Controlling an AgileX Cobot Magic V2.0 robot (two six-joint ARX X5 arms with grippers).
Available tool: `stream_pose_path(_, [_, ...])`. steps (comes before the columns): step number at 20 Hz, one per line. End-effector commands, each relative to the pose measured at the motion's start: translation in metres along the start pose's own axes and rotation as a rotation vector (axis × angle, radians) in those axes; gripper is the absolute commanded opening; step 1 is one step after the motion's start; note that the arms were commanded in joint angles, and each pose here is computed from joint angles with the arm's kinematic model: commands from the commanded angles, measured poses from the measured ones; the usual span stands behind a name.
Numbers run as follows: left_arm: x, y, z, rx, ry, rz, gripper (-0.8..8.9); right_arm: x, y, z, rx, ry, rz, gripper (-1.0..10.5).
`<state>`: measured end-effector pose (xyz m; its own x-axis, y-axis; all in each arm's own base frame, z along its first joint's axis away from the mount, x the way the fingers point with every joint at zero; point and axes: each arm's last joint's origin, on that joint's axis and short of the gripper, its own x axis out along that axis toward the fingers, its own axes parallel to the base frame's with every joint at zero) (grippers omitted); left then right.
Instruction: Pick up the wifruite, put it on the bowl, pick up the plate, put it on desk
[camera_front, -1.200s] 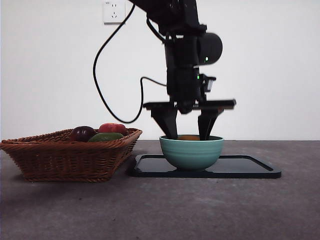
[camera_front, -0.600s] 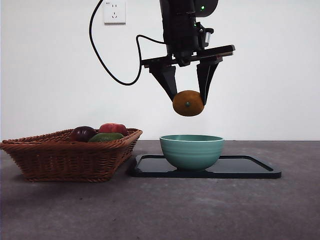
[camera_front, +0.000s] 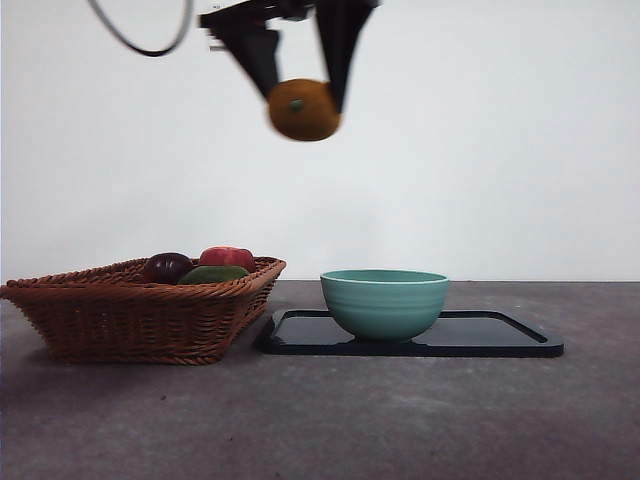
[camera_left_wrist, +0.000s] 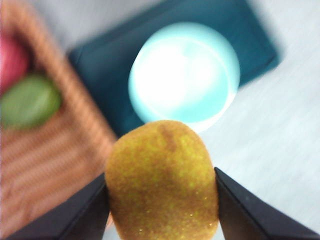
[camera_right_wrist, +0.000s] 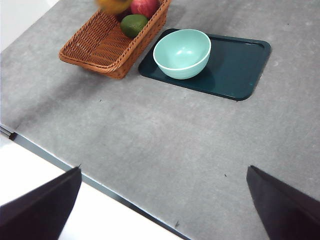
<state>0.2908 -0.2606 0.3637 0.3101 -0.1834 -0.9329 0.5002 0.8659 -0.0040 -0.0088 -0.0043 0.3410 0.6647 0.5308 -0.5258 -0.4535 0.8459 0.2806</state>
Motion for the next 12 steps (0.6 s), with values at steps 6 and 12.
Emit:
stream_pose_path(6, [0.004,0.040,-0.037,-0.100,0.087,0.118,2.40,-0.002,0.001,0.002,-0.008,-0.013,0.008,6.1])
stream_pose_path(12, [0.046,0.068,-0.062,-0.228,0.054,0.140,2.41,-0.002,0.000,0.002,-0.009,-0.015,0.002,6.1])
